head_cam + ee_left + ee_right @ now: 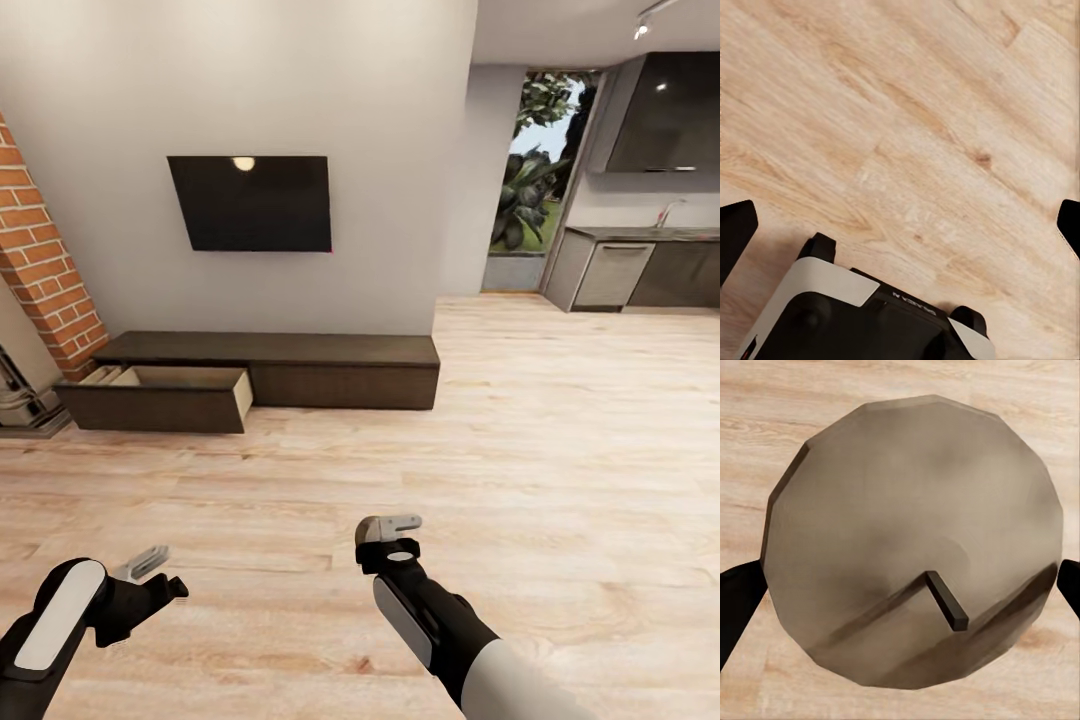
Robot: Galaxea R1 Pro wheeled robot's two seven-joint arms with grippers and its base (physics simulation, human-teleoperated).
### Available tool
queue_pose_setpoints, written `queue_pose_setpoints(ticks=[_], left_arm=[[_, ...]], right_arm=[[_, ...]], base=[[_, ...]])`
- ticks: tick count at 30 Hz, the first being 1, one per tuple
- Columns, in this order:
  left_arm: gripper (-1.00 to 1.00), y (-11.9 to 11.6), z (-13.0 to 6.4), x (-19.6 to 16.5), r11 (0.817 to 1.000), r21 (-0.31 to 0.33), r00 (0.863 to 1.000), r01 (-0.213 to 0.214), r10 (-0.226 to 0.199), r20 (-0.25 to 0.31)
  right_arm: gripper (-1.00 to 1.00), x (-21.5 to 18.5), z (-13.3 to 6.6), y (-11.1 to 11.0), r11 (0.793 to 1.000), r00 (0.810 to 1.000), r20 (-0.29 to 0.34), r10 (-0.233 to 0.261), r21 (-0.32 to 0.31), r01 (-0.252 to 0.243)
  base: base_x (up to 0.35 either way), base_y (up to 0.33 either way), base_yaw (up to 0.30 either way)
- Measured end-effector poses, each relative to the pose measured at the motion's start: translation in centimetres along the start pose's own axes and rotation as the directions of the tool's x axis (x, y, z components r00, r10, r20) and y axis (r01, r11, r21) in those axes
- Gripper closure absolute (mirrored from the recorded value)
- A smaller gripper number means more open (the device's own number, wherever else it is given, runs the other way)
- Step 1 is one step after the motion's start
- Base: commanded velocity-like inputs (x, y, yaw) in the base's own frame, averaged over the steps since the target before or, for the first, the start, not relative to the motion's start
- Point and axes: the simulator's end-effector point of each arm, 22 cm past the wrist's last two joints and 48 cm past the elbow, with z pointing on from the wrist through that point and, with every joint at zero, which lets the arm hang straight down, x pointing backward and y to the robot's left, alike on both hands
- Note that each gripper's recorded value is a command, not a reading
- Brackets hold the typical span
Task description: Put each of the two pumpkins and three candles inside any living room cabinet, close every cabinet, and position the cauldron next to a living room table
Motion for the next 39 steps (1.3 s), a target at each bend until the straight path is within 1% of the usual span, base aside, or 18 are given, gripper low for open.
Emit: queue_pose_setpoints(ticks=[9,19,32,39], left_arm=[[-1.00,-0.03,0.02,0.03,1.000,0.001,1.000,0.000,0.000,-0.001],[-1.00,-0.02,0.03,0.05,1.000,0.000,1.000,0.001,-0.001,-0.001],[-1.00,-0.07,0.02,0.04,1.000,0.002,1.000,0.001,-0.001,-0.001],[-1.00,-0.06,0.01,0.03,1.000,0.002,1.000,0.001,-0.001,-0.001]], right_arm=[[1.00,0.01,0.00,-0.02,1.000,1.000,-0.001,-0.002,0.001,0.002],[1.00,0.00,0.00,-0.03,1.000,1.000,0.000,-0.003,0.001,0.003],[1.00,0.05,0.00,0.00,1.000,1.000,0.000,-0.004,0.001,0.004],[1.00,0.06,-0.01,0.03,1.000,1.000,0.001,-0.005,0.001,0.005]], base=[[0.331,0.051,0.249],[0.316,0.132,0.285],[0.050,0.028,0.285],[0.248,0.000,0.285]])
